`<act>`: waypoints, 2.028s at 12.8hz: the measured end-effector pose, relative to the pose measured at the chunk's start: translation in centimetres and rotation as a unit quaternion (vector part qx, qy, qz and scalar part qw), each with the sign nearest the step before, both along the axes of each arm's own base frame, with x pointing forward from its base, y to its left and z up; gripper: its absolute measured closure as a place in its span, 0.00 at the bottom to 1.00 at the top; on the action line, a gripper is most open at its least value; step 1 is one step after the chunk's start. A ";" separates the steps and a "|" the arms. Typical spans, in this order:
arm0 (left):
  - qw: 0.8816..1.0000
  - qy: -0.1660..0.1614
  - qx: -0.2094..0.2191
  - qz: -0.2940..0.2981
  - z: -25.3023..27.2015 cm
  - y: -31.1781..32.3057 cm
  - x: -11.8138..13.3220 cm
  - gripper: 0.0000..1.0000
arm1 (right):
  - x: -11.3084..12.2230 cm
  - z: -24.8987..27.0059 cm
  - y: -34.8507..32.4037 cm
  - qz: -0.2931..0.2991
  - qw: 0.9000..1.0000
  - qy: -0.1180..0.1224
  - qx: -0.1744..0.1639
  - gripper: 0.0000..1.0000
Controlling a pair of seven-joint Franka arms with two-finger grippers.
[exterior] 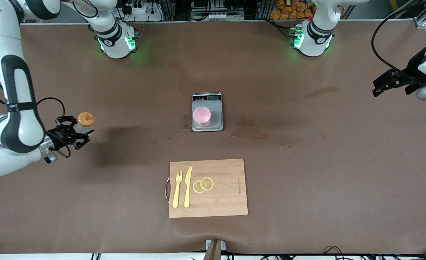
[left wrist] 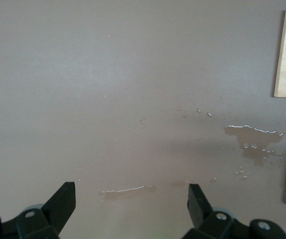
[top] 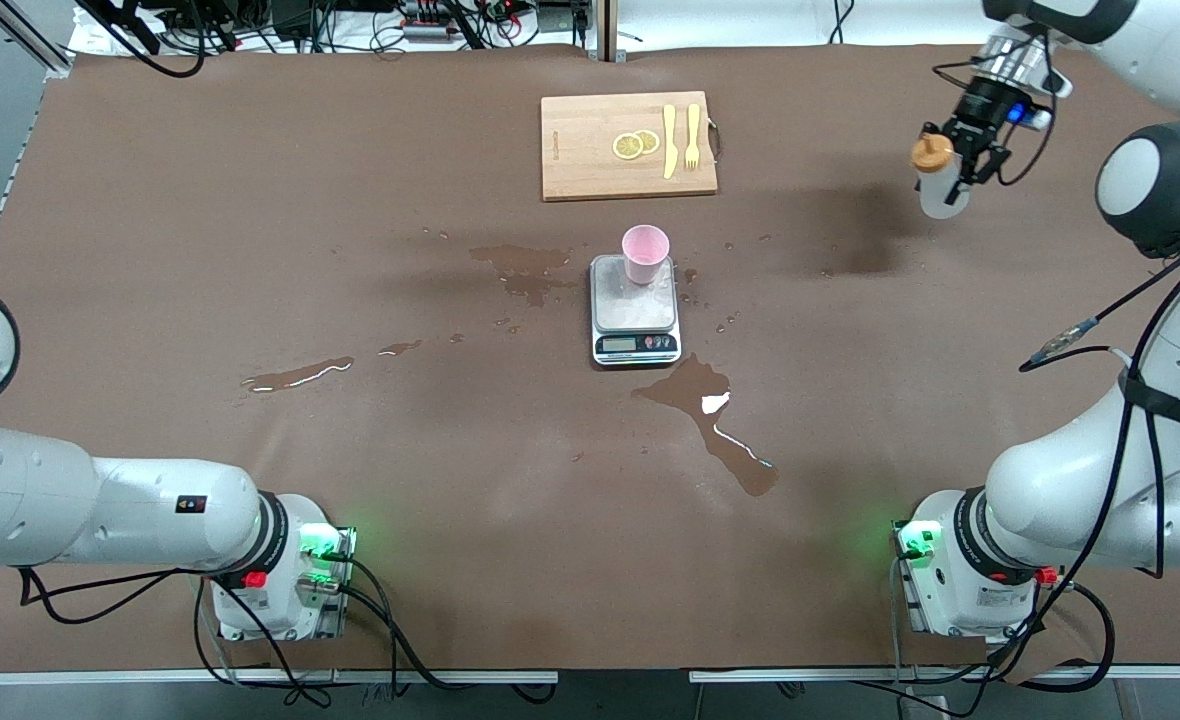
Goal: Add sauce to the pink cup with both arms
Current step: 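Turn the bottle upright and carry it back with the right gripper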
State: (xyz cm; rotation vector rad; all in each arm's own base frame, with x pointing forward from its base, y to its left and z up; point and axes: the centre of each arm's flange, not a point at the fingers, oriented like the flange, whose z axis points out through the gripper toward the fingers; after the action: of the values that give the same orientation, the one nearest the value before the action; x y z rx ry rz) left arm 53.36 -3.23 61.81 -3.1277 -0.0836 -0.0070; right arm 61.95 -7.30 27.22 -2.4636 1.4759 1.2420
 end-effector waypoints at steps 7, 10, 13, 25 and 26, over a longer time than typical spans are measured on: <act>1.000 0.006 0.000 0.003 -0.4 0.1 0.0 0.00 | -2.6 -8.1 -5.4 0.007 0.986 -0.022 0.164 0.43; 1.000 0.007 0.000 0.004 -0.4 0.2 0.0 0.00 | -3.9 -12.5 -6.6 -0.012 0.976 -0.019 0.217 0.42; 1.000 0.007 0.000 0.006 -0.4 0.4 0.0 0.00 | -4.6 -14.2 -7.2 -0.024 0.973 -0.013 0.229 0.41; 1.000 0.003 0.000 0.006 -0.1 0.4 0.0 0.00 | -4.9 -14.5 -9.6 -0.045 0.973 -0.022 0.226 0.23; 1.000 0.003 0.000 0.006 -0.1 0.4 0.0 0.00 | -4.5 -14.1 -9.8 -0.045 0.974 -0.028 0.222 0.15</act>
State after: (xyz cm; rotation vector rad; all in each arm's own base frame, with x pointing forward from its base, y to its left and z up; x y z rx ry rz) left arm 53.37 -2.83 61.73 -3.1271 -0.1015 0.0030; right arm 57.49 -17.07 13.10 -2.0969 1.1282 1.3027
